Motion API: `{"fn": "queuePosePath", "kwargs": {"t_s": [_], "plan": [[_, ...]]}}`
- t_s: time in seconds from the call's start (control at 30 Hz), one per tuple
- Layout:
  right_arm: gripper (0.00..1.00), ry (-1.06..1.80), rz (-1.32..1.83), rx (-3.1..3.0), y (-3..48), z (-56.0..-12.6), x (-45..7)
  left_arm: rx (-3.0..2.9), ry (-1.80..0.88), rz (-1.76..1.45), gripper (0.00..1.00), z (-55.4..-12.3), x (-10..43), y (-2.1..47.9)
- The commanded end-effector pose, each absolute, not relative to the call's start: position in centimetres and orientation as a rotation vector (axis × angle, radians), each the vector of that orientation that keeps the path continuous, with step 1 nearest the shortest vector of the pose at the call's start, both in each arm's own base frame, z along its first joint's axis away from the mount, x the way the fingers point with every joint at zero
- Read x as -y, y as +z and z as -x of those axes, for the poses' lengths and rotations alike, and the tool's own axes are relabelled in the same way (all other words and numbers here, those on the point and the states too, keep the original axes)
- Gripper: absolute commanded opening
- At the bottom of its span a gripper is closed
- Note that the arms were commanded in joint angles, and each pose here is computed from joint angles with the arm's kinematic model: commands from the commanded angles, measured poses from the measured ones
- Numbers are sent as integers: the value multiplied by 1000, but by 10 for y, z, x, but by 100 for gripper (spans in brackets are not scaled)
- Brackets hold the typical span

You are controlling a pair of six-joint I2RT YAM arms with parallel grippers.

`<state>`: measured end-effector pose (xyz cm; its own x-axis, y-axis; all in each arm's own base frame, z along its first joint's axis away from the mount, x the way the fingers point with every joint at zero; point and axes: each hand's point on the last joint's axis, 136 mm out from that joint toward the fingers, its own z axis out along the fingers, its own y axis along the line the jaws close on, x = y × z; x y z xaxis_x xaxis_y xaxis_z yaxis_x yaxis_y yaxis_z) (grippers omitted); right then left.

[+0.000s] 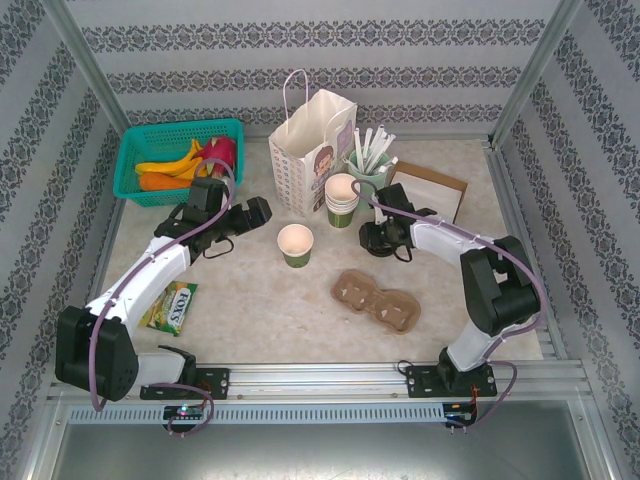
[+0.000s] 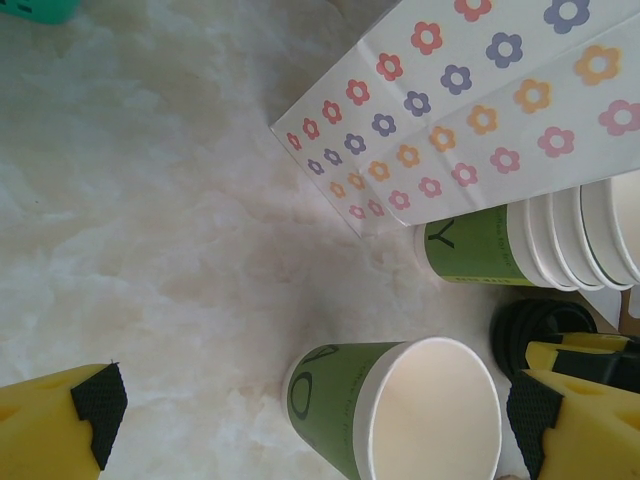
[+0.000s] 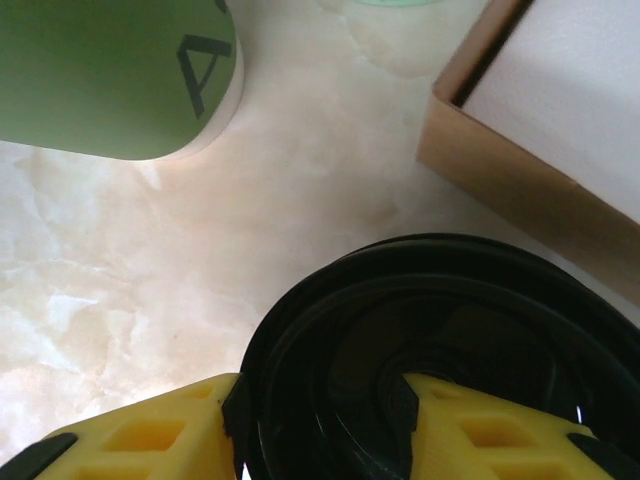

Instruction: Pack the takeout coffee

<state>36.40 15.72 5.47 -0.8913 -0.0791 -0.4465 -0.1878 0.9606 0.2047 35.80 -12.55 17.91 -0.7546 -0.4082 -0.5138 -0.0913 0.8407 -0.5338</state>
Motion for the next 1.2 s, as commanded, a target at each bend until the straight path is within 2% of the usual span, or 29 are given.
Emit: {"fn": "queuePosePath", "kwargs": {"t_s": [0.0, 0.23, 0.47, 0.63, 0.87, 1.17], "plan": [[46, 329, 241, -2644, 59, -371, -168, -2350, -640, 363, 100, -365, 128, 187], [42, 248, 227, -2654, 53, -375, -161, -2377, -646, 370, 100, -364, 130, 186], [25, 224, 232, -2627, 62, -376, -158, -2404, -662, 363, 100, -362, 133, 182], [17, 227, 232, -2606, 72, -374, -157, -2412, -655, 360, 100, -362, 133, 182], [17, 241, 221, -2580, 85, -368, -155, -2419, -656, 353, 100, -360, 133, 182], [6, 247, 305, -2503, 108, -356, -160, -2368, -689, 276, 100, -360, 138, 196]]}}
